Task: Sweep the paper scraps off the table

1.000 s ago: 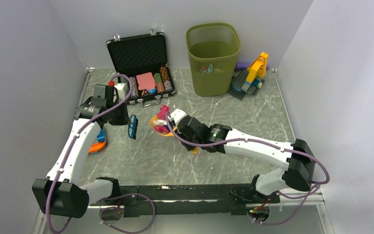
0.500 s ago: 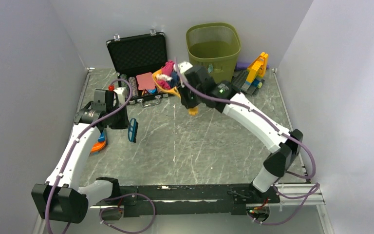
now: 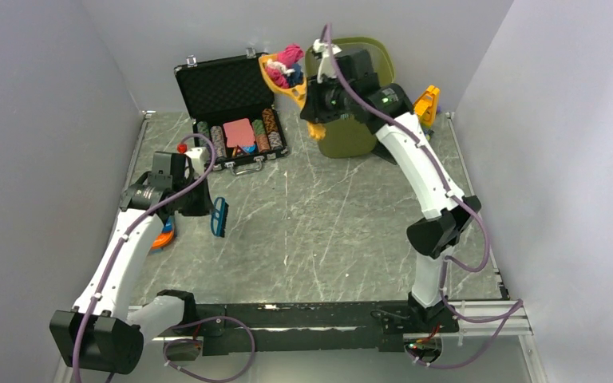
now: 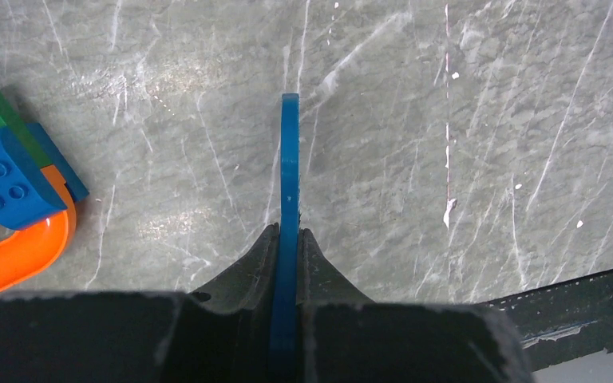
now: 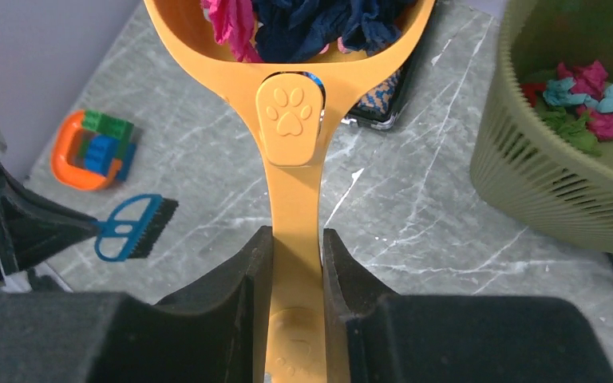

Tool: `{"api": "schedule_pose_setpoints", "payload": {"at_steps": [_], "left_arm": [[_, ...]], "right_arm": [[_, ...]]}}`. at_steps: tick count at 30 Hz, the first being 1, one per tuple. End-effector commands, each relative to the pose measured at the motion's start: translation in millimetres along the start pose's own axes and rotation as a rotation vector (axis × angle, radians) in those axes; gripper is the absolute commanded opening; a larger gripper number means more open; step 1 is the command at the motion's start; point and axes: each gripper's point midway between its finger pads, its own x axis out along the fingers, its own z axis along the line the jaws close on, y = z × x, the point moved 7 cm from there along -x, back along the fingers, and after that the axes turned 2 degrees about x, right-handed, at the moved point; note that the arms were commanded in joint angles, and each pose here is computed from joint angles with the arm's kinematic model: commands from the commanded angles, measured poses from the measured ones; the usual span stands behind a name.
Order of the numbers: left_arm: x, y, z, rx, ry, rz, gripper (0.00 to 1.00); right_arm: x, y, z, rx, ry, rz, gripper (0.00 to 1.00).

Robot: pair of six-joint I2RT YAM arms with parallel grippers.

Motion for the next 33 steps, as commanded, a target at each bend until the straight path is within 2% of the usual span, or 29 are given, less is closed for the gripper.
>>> {"api": "schedule_pose_setpoints", "payload": {"at_steps": [1, 5, 10, 12, 17, 20, 33], "left_arm": [[-6, -3, -4, -0.005, 0.034, -0.050, 0.00], [-7, -1, -3, -0.002, 0.030, -0.056, 0.00], [-6, 1, -4, -0.007, 0.042, -0.056, 0.00], [-6, 2, -5, -0.008, 0.046, -0.054, 0.00], [-7, 2, -5, -0.006, 0.049, -0.058, 0.00], [-8, 1, -5, -0.003, 0.048, -0.058, 0.00], [-5, 0, -7, -0.012, 0.063, -0.055, 0.00]], "right_arm": [[-7, -26, -21, 0.169, -0.137, -0.089, 0.00], [-7, -35, -47, 0.325, -0.239, -0.125, 0.00], [-11, -38, -84, 0.615, -0.510, -0.177, 0.00], [-4, -23, -108, 0.780, -0.611, -0.164, 0.00], [-13, -4, -134, 1.009, -0.906, -0.236, 0.00], [-16, 0, -140, 1.025, -0.958, -0.243, 0.00], [-28, -7, -140, 0.956, -0.947, -0.234, 0.00]]}}
